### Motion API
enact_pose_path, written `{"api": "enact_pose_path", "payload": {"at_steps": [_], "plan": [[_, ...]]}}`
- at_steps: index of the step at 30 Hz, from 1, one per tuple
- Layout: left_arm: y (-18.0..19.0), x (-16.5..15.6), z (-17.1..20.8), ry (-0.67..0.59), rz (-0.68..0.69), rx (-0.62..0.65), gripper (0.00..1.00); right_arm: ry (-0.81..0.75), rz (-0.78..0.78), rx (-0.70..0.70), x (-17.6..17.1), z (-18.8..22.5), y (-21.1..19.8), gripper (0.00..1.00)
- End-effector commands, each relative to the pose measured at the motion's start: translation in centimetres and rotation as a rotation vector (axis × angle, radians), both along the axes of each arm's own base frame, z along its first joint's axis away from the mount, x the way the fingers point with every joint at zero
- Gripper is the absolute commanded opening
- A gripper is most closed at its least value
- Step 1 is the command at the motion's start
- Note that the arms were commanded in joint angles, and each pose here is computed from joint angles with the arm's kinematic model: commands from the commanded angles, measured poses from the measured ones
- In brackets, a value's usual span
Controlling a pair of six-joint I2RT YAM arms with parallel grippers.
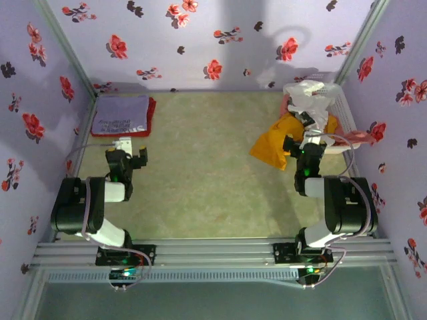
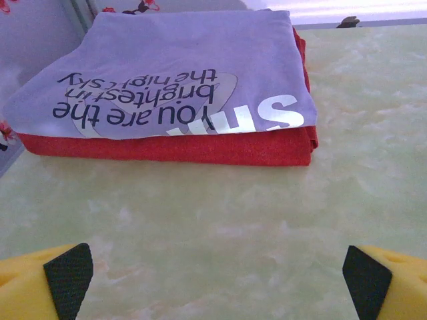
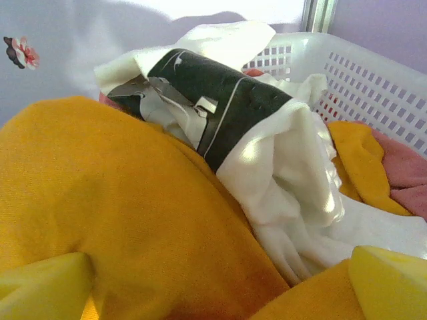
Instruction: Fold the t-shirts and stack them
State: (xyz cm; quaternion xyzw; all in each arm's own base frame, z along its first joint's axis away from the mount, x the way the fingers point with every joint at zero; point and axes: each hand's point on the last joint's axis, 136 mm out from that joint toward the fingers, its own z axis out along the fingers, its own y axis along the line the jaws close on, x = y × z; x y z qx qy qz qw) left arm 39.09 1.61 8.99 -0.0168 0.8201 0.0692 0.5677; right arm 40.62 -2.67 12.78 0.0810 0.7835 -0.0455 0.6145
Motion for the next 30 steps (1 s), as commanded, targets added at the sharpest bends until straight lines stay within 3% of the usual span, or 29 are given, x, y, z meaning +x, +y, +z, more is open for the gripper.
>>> {"api": "enact_pose_path", "payload": {"at_steps": [1,25,30], "plan": [[-0.3,0.5,0.7,-0.021,-0.01,0.004,0.99,0.151,0.021,0.055,-1.0,-4.3,0.6,0.99],[1.0,0.6,0.7,-0.021,0.046,-0.022,0.99,0.148,0.021,0.055,-1.1,-4.2,0.5,0.99],[1.6,-0.1,2.0,-0.04,0.094,-0.01,0.99,0.225,-0.024,0.064,-1.4,-1.4,-0.1,0.99]]}}
